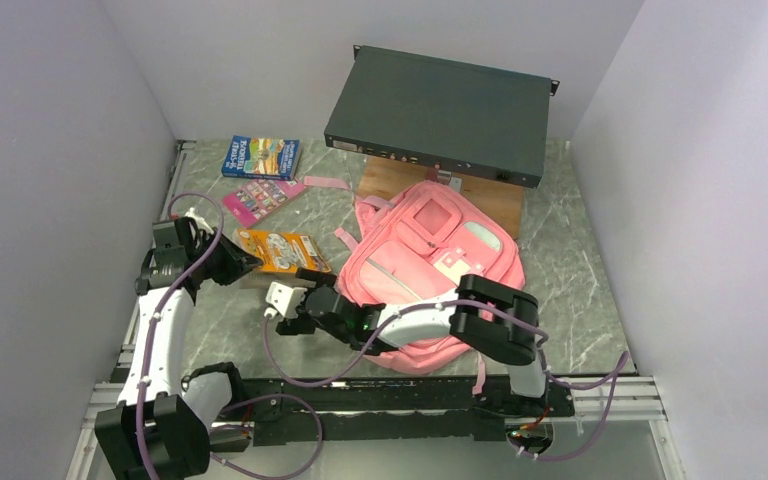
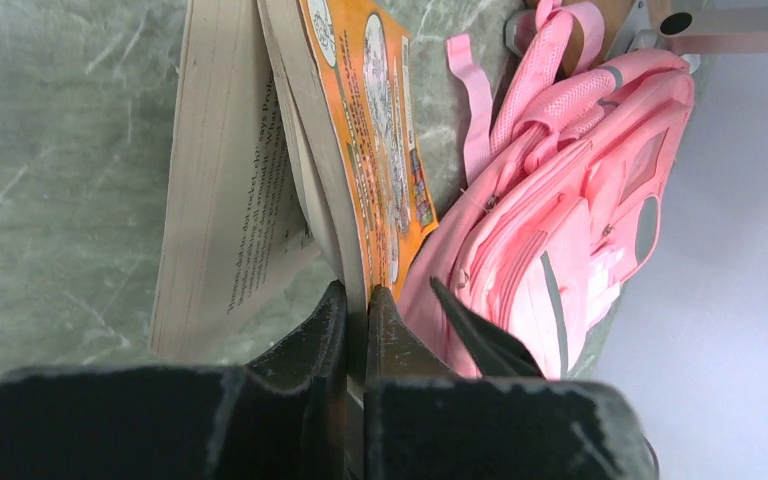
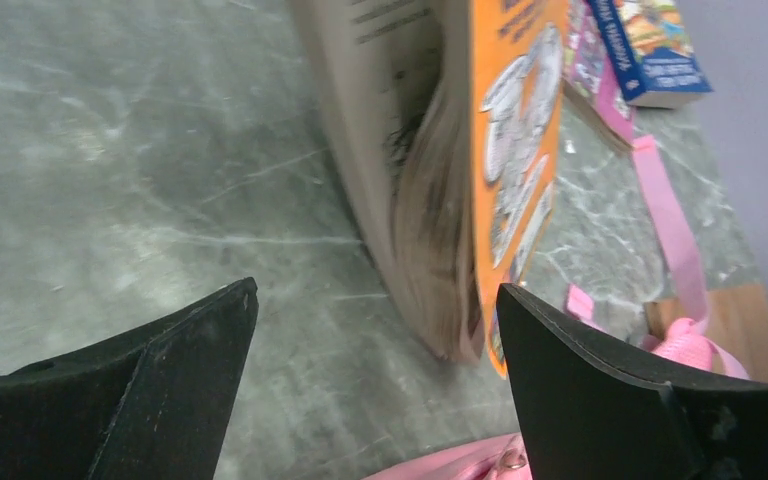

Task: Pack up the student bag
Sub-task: Pick up the book from the center of the board, then place the book in the student bag.

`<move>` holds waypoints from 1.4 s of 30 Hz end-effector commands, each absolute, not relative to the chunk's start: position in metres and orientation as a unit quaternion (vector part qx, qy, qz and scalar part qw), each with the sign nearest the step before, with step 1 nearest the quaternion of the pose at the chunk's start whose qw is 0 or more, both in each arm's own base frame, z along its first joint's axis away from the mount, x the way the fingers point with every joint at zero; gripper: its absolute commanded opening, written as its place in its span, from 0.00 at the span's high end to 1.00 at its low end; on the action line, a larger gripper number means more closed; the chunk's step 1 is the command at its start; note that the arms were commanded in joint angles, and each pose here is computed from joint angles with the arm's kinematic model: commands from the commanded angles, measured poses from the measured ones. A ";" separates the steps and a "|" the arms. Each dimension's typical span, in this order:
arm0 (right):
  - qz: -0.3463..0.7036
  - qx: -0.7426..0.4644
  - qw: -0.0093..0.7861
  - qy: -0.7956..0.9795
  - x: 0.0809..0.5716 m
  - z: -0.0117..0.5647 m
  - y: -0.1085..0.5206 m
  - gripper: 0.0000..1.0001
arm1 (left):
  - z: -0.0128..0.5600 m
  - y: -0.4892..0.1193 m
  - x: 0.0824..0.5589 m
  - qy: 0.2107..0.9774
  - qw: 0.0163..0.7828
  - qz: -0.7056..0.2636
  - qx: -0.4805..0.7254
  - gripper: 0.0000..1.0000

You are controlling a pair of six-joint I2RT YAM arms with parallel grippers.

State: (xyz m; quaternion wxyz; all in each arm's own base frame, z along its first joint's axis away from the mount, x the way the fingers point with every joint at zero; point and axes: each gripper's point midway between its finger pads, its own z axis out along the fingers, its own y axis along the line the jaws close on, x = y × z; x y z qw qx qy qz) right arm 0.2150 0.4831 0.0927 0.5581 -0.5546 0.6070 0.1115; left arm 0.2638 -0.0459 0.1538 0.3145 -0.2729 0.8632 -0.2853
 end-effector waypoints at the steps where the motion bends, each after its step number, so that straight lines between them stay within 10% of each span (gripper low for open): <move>1: 0.073 -0.483 0.652 0.580 0.248 0.131 0.486 0.06 | 0.182 -0.061 0.260 0.849 0.315 -0.329 -0.268 1.00; 24: 0.002 -0.454 0.706 0.543 0.275 0.101 0.528 0.01 | 0.188 -0.063 0.250 0.848 0.315 -0.325 -0.274 0.96; 30: 0.038 -0.443 0.701 0.558 0.281 0.092 0.526 0.18 | 0.183 -0.060 0.249 0.852 0.314 -0.316 -0.277 0.85; 35: 0.065 -0.434 0.698 0.566 0.281 0.093 0.525 0.51 | 0.185 -0.057 0.250 0.855 0.316 -0.306 -0.274 0.77; 42: 0.084 -0.421 0.692 0.580 0.287 0.092 0.518 0.63 | 0.223 -0.032 0.250 0.861 0.378 -0.229 -0.250 0.48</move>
